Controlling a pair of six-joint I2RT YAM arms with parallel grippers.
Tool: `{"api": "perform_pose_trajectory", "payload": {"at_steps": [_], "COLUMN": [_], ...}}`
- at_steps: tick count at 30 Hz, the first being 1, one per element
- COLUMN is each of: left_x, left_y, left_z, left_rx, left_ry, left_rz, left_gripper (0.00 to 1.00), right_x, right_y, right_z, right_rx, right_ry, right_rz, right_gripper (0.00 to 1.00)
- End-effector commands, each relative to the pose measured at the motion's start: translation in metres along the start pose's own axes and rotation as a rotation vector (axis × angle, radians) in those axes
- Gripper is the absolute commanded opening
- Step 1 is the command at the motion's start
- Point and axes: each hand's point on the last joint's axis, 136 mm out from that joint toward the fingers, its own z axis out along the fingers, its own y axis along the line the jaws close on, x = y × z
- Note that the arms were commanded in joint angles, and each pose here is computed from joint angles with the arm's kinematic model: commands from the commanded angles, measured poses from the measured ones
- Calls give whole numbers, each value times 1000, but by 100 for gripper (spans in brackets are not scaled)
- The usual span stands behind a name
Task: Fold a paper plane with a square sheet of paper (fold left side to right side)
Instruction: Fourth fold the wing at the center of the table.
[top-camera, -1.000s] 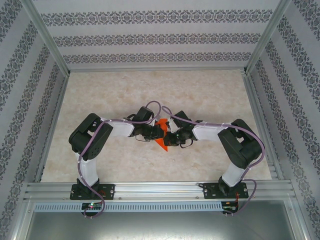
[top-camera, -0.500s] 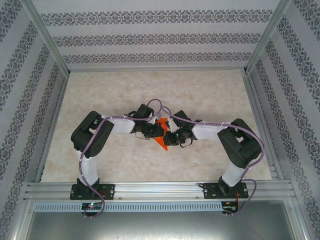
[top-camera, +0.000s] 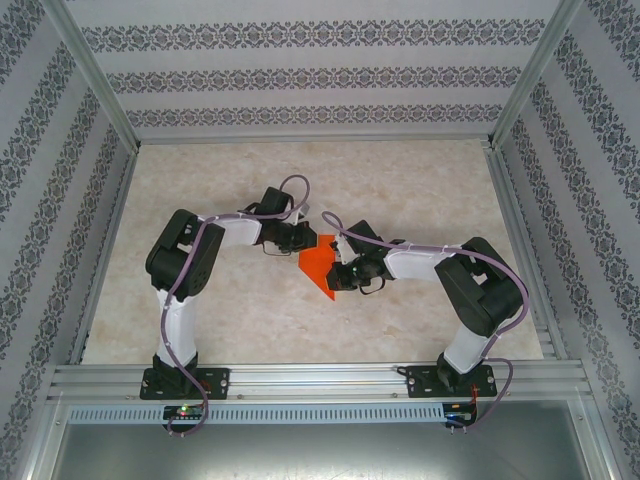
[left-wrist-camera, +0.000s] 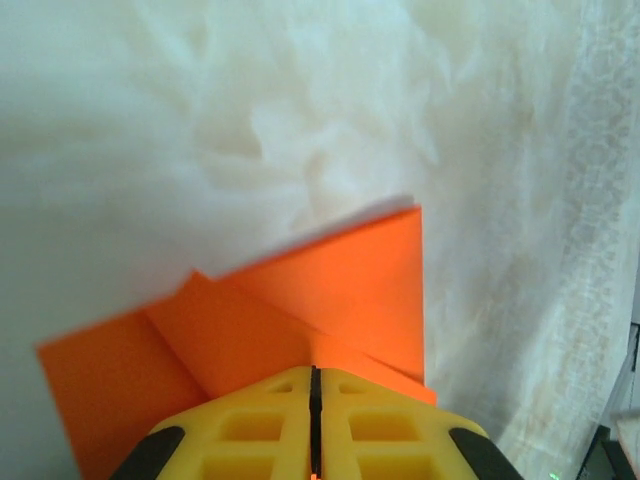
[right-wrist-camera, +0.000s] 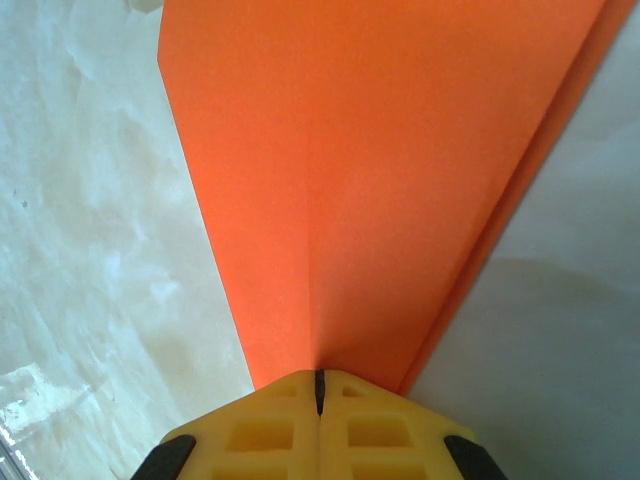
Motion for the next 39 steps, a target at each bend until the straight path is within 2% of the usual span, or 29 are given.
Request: {"api": "perform_pose_trajectory", "payload": {"at_steps": [1,17,22,25,28,31,35,39], "left_x": [-17,-63,-78,-85,-84,-76,-51,-15], "left_y": [24,58,57,44,31,15,-2,-13], "left_z": [-2,-13,-23,-38,-58,-80,-101,-98], "left_rx": [-68,-115,-107,-90,-86,-65,-19,15], "left_ry": [-32,-66,-88,-116,-154,-203,-255,-237], "left_rz": [16,-17,-20,-5,13,16,-14,-57], "left_gripper": [11,12,14,17,20,29,34,39], "right_x": [68,70,66,52,27,-2,-37,-56], "right_y": [-58,-57,-54,-45,-26,-6,6,1], "right_z": [10,9,9,8,3,-13,-48,-84], "right_rx": [214,208,196,147,69,5,-24,-12], "right_ry": [203,211,194,133,38,-70,-234,-370], "right_rz": [99,101,95,94,79,44,2,-15], "right_gripper": [0,0,0,0,8,17,32,47]}}
